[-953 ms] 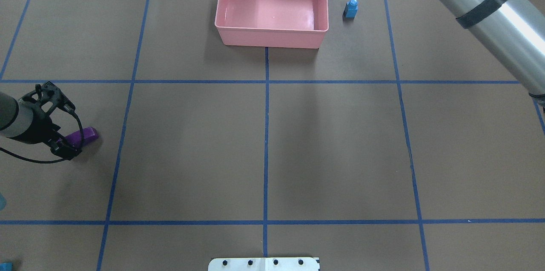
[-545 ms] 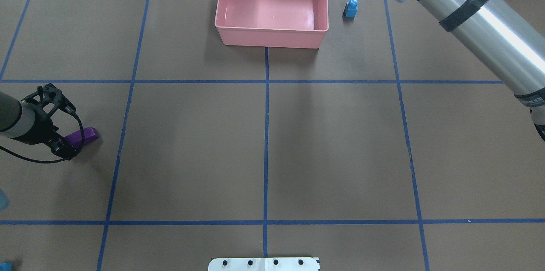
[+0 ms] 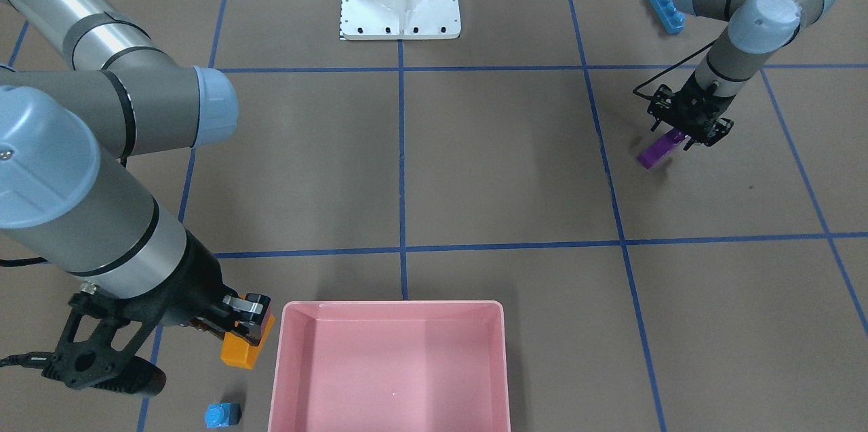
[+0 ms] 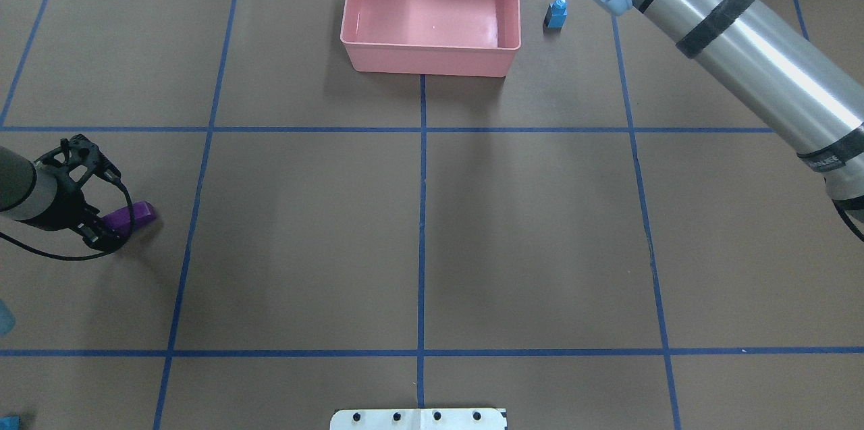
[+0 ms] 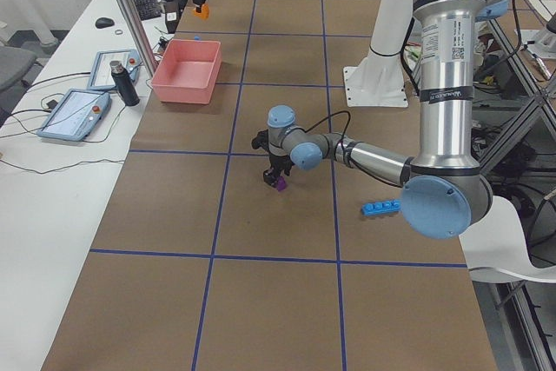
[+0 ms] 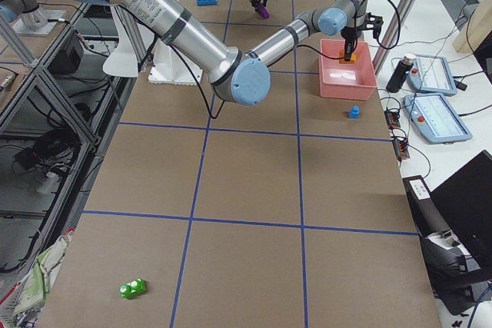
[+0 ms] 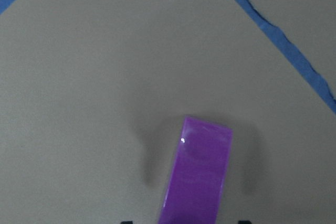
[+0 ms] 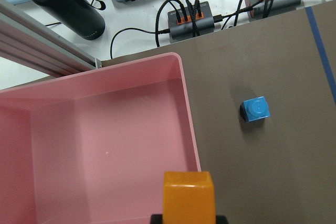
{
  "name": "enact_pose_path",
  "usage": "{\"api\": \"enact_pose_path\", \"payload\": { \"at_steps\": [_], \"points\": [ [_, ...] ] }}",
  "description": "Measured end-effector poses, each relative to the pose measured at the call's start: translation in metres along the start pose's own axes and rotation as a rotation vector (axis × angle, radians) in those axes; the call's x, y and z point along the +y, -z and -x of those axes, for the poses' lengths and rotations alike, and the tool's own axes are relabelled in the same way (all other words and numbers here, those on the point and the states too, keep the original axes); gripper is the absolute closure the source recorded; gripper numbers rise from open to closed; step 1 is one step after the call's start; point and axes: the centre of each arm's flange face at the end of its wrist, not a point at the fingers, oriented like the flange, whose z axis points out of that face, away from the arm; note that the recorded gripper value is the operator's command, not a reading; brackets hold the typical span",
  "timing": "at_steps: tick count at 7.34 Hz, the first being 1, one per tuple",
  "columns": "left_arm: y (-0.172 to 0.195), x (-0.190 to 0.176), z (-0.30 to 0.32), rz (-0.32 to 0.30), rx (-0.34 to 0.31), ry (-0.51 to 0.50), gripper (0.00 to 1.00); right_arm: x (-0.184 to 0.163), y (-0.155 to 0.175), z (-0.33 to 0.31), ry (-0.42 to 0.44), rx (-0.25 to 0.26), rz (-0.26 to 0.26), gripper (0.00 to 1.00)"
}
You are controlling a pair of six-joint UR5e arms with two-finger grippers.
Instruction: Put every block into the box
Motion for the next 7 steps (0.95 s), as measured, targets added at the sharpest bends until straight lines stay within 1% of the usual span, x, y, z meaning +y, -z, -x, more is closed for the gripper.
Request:
{"api": "enact_pose_path", "payload": {
  "at_steps": [1, 2, 3, 4, 5, 6, 7],
  "points": [
    [-0.002, 0.001, -0.002, 0.005, 0.002, -0.003, 0.36, -0.002, -0.005, 0.006, 0.007, -0.002, -0.005, 1.00],
    [-0.003, 0.001, -0.003, 0.006, 0.003, -0.005, 0.89, -0.004, -0.009, 0.008, 0.011, -0.003, -0.009, 1.00],
    [-0.003, 0.001, -0.004, 0.005, 0.004, -0.005, 1.00, -0.005, -0.010, 0.010, 0.014, -0.006, -0.011, 1.00],
    [0.000, 0.001, -0.005, 0.003, 0.008, -0.005, 1.00, -0.005, -0.010, 0.011, 0.017, -0.008, -0.016, 1.00],
    [0.007, 0.003, -0.008, -0.002, 0.028, 0.014, 1.00, -0.006, -0.009, 0.013, 0.024, -0.007, -0.032, 1.00],
    [0.023, 0.005, -0.015, -0.010, 0.079, 0.055, 1.00, -0.004, -0.014, 0.017, 0.039, -0.004, -0.063, 1.00],
    [0.045, 0.004, -0.018, -0.021, 0.141, 0.099, 1.00, 0.001, -0.032, 0.022, 0.066, -0.002, -0.096, 1.00]
  ]
}}
